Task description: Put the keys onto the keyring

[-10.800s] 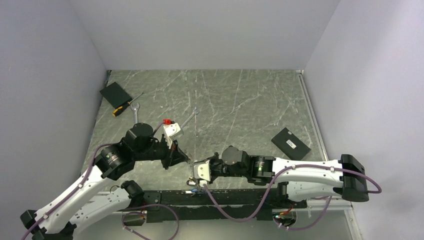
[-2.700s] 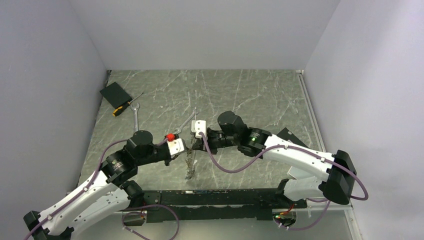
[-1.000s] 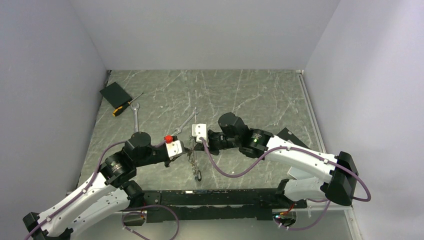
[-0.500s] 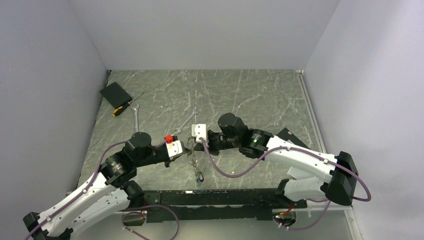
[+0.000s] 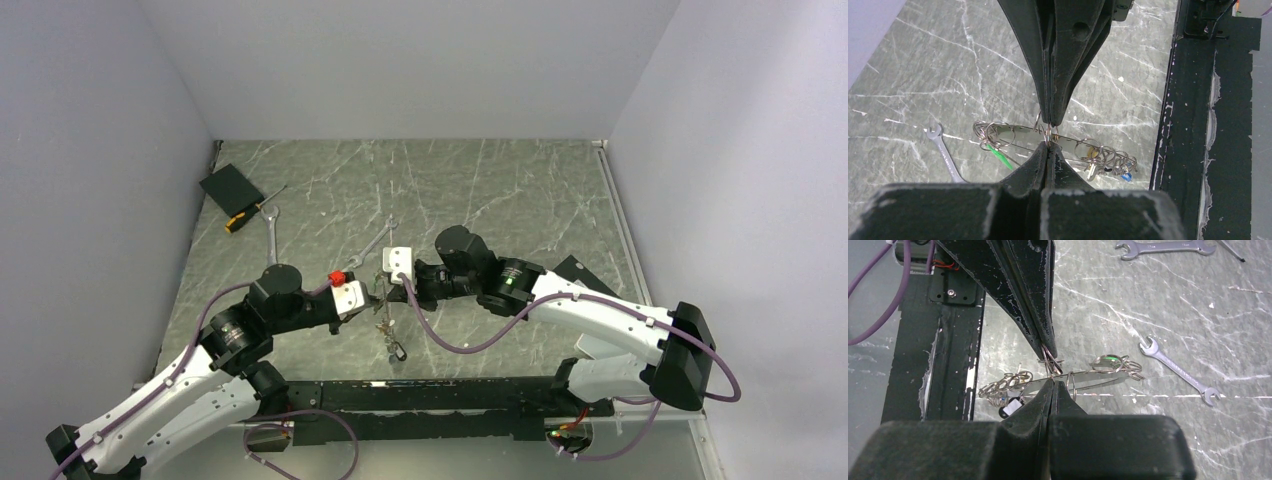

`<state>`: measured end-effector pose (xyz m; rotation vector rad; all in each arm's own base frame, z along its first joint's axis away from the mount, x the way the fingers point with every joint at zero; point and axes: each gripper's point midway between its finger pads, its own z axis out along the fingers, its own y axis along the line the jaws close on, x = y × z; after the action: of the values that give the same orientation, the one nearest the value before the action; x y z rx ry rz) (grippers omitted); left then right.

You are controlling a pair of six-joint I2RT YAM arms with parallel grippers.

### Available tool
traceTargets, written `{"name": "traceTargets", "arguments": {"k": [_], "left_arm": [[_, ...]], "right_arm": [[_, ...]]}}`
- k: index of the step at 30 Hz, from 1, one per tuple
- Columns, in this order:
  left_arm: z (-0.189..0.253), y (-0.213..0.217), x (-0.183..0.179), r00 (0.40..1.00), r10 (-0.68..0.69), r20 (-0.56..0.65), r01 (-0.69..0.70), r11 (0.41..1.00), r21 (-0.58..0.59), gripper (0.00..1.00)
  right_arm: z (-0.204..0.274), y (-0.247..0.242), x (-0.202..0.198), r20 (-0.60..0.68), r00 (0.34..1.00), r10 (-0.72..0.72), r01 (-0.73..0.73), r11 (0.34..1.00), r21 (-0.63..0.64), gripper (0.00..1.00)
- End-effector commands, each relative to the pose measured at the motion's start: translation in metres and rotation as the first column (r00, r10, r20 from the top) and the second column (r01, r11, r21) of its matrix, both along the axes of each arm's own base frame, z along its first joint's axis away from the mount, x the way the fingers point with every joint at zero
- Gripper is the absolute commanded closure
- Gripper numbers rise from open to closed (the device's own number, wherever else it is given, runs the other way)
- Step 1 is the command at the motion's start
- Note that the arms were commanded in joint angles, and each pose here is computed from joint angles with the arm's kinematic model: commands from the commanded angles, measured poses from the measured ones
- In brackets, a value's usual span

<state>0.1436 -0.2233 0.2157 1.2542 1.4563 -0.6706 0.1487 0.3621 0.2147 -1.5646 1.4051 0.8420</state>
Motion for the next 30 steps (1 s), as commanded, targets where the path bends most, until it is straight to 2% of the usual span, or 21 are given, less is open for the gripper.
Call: {"name": "traceTargets", "arguments": {"k": [1, 21, 30], "left_arm": [[0.006, -0.007, -0.005, 0.999, -0.044, 0.001, 0.044, 0.998, -0.033, 1.00], [-0.007, -0.014, -0.018, 0.990, -0.106, -0.088, 0.104, 0.994, -0.026, 1.00], [-0.006, -0.011, -0.019, 0.993, -0.097, -0.073, 0.095, 0.995, -0.029, 1.00]], "right_arm": [[0.051, 0.020, 0.005, 0.067, 0.998, 0.018, -0.028, 0.988, 0.151, 1.00], [0.061, 0.016, 0.016, 0.100, 0.994, -0.040, 0.023, 0.985, 0.170, 1.00], [0.062, 0.007, 0.025, 0.122, 0.989, -0.084, 0.064, 0.985, 0.163, 1.00]]}}
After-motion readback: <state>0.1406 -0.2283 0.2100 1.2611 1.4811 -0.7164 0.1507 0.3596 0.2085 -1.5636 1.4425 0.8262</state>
